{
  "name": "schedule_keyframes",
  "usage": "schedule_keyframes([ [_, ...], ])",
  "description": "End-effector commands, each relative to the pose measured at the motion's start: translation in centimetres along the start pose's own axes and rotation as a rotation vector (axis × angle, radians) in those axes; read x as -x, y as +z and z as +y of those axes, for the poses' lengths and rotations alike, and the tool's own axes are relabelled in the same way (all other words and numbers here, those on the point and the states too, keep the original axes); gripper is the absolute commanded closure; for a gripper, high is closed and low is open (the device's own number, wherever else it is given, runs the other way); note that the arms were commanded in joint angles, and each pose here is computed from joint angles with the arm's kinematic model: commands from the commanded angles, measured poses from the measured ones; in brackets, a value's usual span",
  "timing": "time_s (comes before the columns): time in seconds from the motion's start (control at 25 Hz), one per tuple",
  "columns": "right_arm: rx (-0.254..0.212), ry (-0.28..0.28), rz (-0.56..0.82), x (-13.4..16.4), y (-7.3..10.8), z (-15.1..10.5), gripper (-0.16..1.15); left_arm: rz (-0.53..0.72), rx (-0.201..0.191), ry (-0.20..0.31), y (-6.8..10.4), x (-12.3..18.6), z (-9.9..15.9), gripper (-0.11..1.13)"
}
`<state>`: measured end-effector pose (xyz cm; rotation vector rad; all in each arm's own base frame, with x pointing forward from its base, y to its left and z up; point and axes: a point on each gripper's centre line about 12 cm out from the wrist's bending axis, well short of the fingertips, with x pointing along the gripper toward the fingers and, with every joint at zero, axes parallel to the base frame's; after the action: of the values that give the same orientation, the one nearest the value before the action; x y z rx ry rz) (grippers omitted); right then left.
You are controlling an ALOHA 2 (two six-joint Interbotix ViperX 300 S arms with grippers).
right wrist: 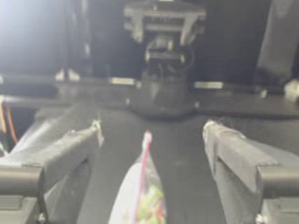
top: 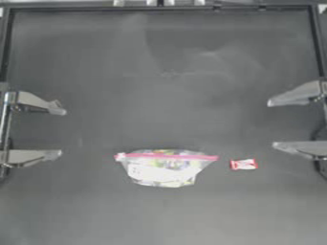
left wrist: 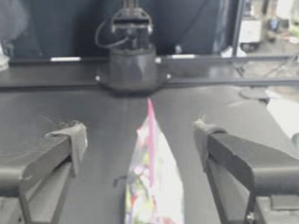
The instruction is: Put candy in bag
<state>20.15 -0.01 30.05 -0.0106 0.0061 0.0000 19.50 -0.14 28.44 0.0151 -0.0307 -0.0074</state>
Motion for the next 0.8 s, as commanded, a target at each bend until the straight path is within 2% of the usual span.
schedule_keyframes([
  [0.04, -0.024, -0.002, 0.051, -0.9, 2.3, 0.0, 0.0, 0.008, -0.006, -0.001, 0.1, -0.1, 0.0, 0.01],
  [0.32, -0.082, -0.032, 0.267, -4.0, 4.2, -0.8, 0.0, 0.038, -0.006, -0.003, -0.3, -0.1, 0.0, 0.01],
  [0.64, -0.107, -0.035, 0.47, -8.3, 5.4, -1.3, 0.0, 0.038, -0.005, 0.003, -0.8, 0.4, 0.1, 0.01],
  [0.8, -0.103, -0.032, 0.548, -10.5, 6.0, -1.4, 0.0, 0.043, -0.005, 0.009, -1.0, 0.8, 0.2, 0.01],
])
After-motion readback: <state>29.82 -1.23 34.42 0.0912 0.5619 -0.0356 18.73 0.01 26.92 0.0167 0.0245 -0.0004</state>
